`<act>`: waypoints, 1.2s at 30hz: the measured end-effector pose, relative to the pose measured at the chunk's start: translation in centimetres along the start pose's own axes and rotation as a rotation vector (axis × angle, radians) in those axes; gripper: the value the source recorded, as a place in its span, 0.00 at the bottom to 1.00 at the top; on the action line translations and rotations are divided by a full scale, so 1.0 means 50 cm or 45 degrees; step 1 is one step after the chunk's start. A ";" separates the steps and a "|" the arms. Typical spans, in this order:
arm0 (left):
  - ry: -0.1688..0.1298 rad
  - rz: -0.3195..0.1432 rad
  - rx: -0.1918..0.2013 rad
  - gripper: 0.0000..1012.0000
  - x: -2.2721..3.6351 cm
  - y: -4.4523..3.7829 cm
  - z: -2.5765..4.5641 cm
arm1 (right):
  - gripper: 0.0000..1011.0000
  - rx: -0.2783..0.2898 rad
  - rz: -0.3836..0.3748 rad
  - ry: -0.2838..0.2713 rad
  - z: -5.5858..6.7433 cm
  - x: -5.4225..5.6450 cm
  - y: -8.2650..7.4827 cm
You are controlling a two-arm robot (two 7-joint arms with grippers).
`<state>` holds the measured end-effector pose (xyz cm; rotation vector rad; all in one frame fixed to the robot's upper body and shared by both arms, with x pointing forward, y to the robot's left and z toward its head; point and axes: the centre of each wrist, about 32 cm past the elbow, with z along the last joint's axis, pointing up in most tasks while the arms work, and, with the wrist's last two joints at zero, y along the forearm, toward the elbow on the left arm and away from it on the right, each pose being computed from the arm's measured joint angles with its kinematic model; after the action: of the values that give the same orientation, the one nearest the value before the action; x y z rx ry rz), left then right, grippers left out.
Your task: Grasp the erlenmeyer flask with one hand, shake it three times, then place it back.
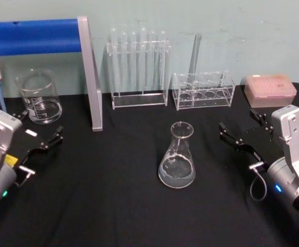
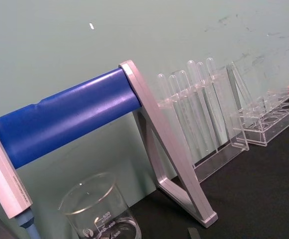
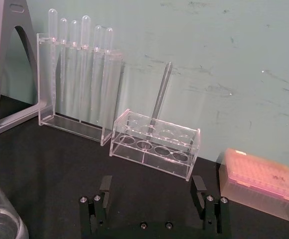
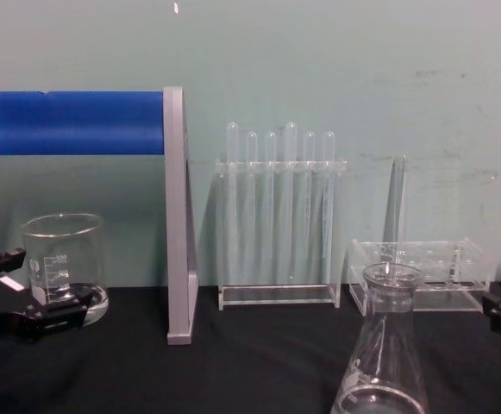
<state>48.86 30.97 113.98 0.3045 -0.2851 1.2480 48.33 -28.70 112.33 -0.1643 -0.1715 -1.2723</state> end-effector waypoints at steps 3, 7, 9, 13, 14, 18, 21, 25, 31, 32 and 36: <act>0.000 0.000 0.000 0.99 0.000 0.000 0.000 | 0.99 0.000 0.000 0.000 0.000 0.000 0.000; 0.000 0.000 0.000 0.99 0.000 0.000 0.000 | 0.99 0.000 0.000 0.000 0.000 0.000 0.000; 0.000 0.000 0.000 0.99 0.000 0.000 0.000 | 0.99 0.000 0.000 0.000 0.000 0.000 0.000; 0.000 0.000 0.000 0.99 0.000 0.000 0.000 | 0.99 0.000 0.000 0.000 0.000 0.000 0.000; 0.000 0.000 0.000 0.99 0.000 0.000 0.000 | 0.99 0.000 0.000 0.000 0.000 0.000 0.000; 0.000 0.000 0.000 0.99 0.000 0.000 0.000 | 0.99 0.000 0.000 0.000 0.000 0.000 0.000; 0.000 0.000 0.000 0.99 0.000 0.000 0.000 | 0.99 0.000 0.000 0.000 0.000 0.000 0.000; 0.000 0.000 0.000 0.99 0.000 0.000 0.000 | 0.99 0.000 0.000 0.000 0.000 0.000 0.000; 0.000 0.000 0.000 0.99 0.000 0.000 0.000 | 0.99 0.000 0.000 0.000 0.000 0.000 0.000; 0.000 0.000 0.000 0.99 0.000 0.000 0.000 | 0.99 0.000 0.000 0.000 0.000 0.000 0.000; 0.000 0.000 0.000 0.99 0.000 0.000 0.000 | 0.99 0.000 0.000 0.000 0.000 0.000 0.000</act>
<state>48.86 30.97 113.98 0.3045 -0.2850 1.2479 48.33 -28.70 112.33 -0.1644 -0.1714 -1.2723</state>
